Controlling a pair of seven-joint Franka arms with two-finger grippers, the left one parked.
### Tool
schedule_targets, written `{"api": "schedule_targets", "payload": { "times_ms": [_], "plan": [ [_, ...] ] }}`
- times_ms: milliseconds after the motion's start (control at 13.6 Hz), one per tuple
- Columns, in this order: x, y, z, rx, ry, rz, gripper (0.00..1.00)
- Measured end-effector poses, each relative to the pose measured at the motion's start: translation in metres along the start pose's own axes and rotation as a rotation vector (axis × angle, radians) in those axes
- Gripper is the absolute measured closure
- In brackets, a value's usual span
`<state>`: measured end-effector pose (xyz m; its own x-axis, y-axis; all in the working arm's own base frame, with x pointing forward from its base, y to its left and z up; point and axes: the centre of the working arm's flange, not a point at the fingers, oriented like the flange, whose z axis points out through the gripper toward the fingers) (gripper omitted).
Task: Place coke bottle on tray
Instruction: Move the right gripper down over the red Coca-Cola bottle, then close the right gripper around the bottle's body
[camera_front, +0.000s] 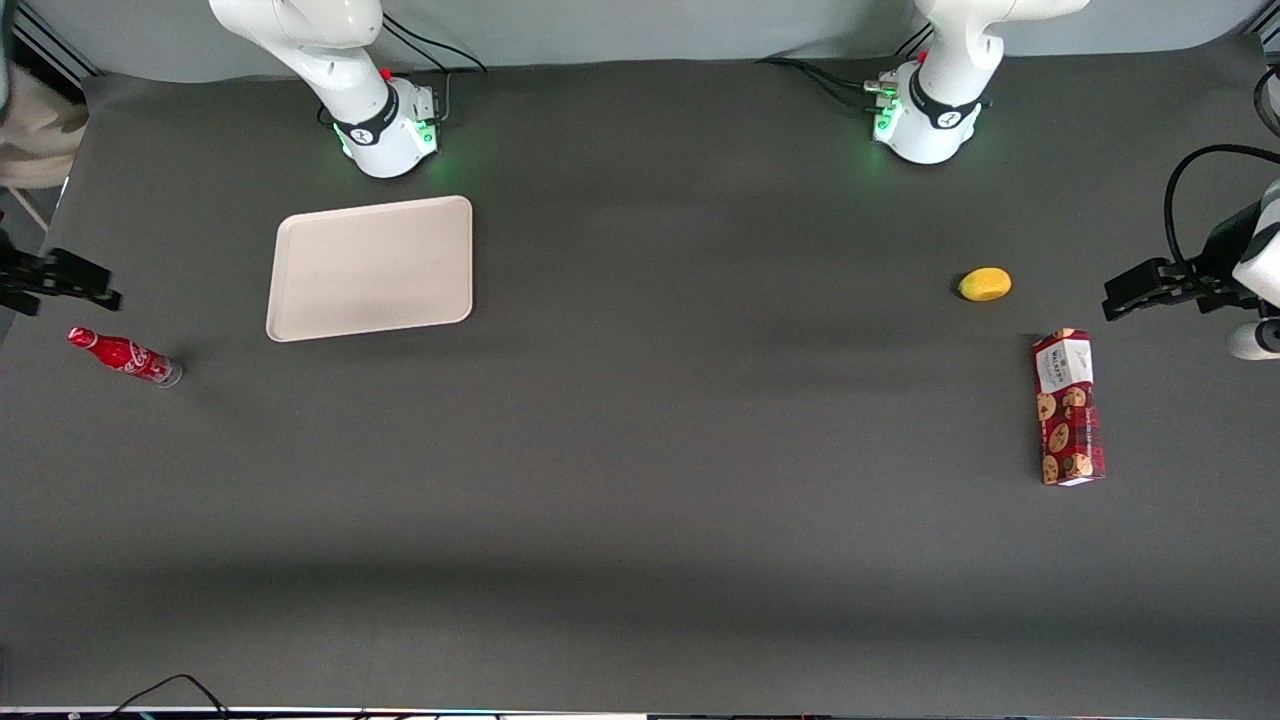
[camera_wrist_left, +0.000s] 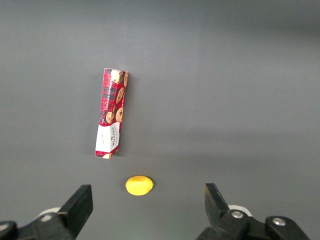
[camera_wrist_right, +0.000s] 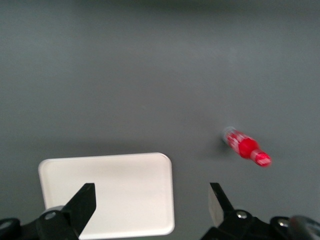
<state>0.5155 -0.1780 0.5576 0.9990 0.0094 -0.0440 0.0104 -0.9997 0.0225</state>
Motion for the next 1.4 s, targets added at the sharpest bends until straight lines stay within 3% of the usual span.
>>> {"api": "schedule_targets", "payload": {
  "times_ms": [221, 443, 811, 1107, 1402],
  "plan": [
    [-0.028, 0.097, 0.033, -0.001, 0.001, -0.002, 0.00],
    [-0.036, 0.142, 0.060, -0.021, 0.001, -0.032, 0.00],
    [-0.031, 0.154, 0.137, -0.053, 0.015, -0.059, 0.00],
    [-0.042, 0.168, 0.186, 0.005, 0.011, -0.083, 0.00],
    [-0.045, 0.177, 0.205, 0.001, 0.002, -0.081, 0.00]
  ]
}}
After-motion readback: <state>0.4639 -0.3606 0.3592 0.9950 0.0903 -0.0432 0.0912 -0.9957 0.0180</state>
